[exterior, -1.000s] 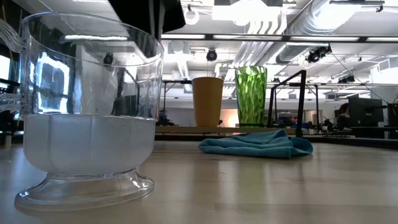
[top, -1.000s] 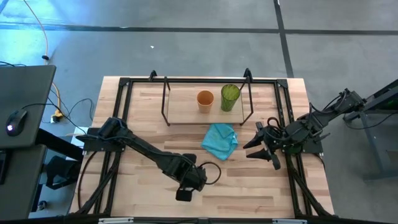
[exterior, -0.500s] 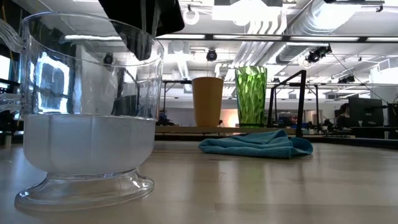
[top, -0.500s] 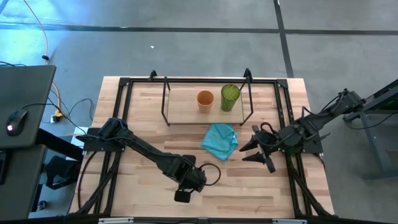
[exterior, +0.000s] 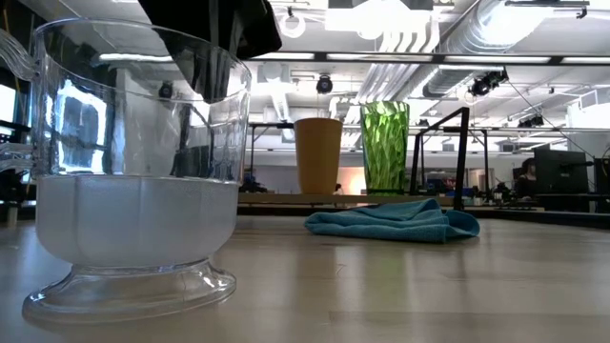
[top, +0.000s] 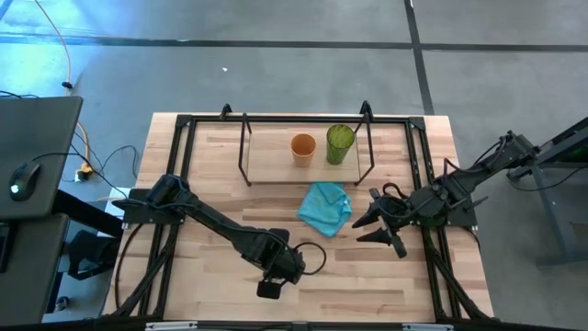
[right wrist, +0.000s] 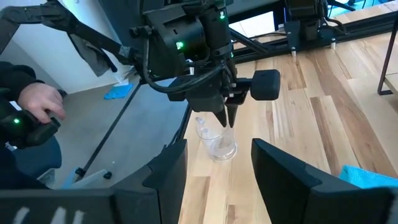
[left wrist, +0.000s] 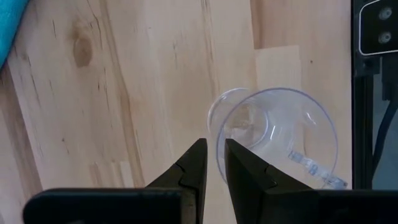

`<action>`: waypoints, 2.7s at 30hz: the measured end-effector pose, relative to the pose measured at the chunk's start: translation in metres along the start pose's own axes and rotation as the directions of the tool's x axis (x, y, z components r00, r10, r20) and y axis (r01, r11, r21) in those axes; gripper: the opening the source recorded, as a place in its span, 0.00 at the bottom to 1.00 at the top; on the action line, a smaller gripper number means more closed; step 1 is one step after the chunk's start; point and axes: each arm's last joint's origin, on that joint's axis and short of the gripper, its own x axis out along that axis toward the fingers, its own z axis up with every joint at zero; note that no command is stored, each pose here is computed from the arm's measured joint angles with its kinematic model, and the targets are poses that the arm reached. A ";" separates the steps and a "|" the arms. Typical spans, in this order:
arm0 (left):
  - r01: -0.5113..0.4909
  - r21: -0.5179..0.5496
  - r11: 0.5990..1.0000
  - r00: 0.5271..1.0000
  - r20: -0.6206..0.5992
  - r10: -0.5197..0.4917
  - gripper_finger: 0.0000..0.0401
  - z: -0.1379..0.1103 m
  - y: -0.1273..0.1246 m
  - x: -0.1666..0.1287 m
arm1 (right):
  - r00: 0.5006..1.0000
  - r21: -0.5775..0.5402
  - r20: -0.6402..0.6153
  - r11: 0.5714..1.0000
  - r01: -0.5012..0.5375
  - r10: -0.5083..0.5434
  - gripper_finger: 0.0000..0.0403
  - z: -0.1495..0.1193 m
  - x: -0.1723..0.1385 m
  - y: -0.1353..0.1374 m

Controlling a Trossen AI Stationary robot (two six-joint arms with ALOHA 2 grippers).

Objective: Stack small to large cups/mugs on shelf
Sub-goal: Put the transparent mug on the shelf

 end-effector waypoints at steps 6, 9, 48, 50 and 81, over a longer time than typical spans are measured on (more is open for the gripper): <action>-0.002 0.000 1.000 1.000 -0.008 0.002 0.12 0.000 0.000 0.003 | 1.000 0.001 0.005 1.000 -0.003 0.003 0.43 0.001 0.000 0.000; 0.003 0.000 1.000 1.000 -0.009 -0.003 0.12 0.000 0.000 0.004 | 1.000 0.002 0.015 1.000 -0.008 0.008 0.43 0.002 0.000 0.001; 0.015 -0.003 1.000 0.999 -0.032 -0.015 0.12 0.002 -0.002 0.017 | 1.000 0.006 0.025 1.000 -0.014 0.014 0.43 0.003 0.000 0.001; 0.007 -0.003 1.000 0.999 -0.043 -0.007 0.11 0.000 -0.002 0.017 | 1.000 0.006 0.026 1.000 -0.014 0.014 0.43 0.003 0.000 0.001; -0.103 -0.518 0.849 0.992 -0.117 0.049 0.00 -0.003 0.077 -0.032 | 0.999 0.002 -0.003 0.999 -0.051 0.051 0.43 0.001 0.000 0.002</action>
